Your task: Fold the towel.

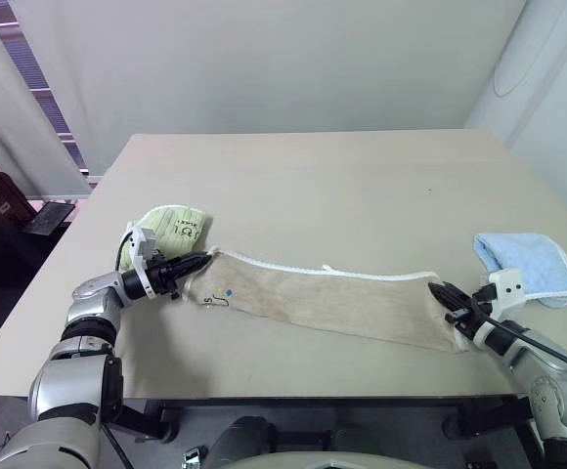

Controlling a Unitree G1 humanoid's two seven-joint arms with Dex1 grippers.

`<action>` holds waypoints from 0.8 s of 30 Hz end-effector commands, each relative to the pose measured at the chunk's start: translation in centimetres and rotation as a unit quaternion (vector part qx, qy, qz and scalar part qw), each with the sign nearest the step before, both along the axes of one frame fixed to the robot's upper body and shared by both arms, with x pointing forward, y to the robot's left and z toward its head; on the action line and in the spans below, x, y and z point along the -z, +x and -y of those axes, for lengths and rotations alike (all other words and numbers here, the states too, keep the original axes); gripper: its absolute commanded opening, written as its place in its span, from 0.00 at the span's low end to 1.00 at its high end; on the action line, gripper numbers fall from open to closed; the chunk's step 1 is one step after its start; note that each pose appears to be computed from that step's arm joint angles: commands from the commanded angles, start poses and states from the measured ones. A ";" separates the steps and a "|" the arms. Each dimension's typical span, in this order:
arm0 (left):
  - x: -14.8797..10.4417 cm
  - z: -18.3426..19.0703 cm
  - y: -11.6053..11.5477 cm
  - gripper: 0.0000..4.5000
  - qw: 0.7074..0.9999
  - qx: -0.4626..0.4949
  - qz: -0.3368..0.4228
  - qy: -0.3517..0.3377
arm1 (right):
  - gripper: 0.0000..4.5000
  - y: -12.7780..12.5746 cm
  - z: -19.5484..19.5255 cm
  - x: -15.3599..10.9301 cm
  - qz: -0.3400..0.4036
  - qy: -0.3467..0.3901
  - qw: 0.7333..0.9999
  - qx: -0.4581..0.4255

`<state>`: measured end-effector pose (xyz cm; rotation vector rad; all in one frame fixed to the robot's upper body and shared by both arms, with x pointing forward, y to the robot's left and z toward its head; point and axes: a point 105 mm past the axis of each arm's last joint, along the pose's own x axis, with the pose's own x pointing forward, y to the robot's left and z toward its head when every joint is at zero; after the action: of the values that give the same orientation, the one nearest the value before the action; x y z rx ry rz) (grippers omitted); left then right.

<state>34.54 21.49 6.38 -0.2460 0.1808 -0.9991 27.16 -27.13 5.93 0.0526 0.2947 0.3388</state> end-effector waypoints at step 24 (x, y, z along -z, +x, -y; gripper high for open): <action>-8.0 5.5 -5.8 1.00 0.981 0.179 0.075 0.028 | 0.98 -6.6 2.3 -3.6 -0.138 0.400 0.905 0.045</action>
<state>28.65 17.09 13.14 -0.1194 0.1516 -1.3267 20.88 -29.19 8.75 0.9121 0.4227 0.3312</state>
